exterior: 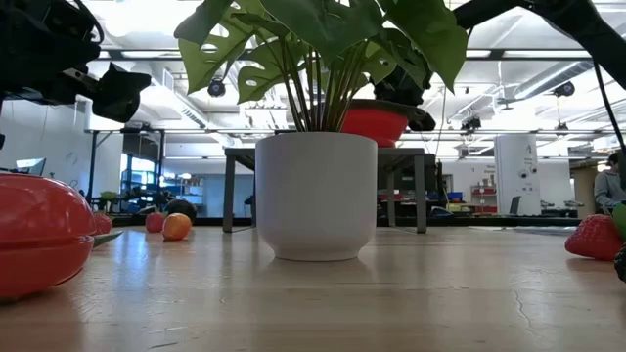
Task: Pick & Place Fruit
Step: Put the red strainer bowl on the shelf
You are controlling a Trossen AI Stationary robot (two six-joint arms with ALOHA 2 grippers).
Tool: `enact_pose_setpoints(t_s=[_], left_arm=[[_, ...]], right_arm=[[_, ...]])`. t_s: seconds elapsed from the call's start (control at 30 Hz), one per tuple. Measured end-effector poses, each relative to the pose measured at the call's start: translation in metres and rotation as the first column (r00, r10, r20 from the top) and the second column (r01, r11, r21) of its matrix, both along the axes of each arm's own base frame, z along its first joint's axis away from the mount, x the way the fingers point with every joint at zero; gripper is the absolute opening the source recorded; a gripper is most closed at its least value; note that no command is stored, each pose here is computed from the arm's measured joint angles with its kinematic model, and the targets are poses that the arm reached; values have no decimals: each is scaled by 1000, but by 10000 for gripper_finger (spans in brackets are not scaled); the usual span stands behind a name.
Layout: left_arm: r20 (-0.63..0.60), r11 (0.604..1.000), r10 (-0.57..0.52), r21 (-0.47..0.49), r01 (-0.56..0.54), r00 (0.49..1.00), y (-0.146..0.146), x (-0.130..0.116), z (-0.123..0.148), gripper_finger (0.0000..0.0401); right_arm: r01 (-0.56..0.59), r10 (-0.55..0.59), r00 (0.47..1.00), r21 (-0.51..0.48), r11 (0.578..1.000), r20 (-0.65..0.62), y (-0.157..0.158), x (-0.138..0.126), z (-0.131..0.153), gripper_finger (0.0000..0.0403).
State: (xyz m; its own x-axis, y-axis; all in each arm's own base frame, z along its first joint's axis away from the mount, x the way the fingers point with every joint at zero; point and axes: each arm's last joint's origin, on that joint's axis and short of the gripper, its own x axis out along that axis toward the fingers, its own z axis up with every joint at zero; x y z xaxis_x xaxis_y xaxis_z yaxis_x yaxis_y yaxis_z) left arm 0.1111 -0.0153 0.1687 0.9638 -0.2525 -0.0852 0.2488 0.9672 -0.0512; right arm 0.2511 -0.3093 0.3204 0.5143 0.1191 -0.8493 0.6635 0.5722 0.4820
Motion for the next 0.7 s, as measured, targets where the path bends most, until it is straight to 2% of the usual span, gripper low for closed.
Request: enact_pose_setpoints(t_s=[0.3, 0.7], left_arm=[[0, 1000, 0, 0, 0, 1000, 0, 0, 0, 305], [0, 1000, 0, 0, 0, 1000, 0, 0, 0, 305]], right_arm=[[-8, 9, 1000, -34, 999, 15, 1, -1, 9, 44], [-6, 7, 1000, -44, 999, 18, 0, -3, 12, 127]])
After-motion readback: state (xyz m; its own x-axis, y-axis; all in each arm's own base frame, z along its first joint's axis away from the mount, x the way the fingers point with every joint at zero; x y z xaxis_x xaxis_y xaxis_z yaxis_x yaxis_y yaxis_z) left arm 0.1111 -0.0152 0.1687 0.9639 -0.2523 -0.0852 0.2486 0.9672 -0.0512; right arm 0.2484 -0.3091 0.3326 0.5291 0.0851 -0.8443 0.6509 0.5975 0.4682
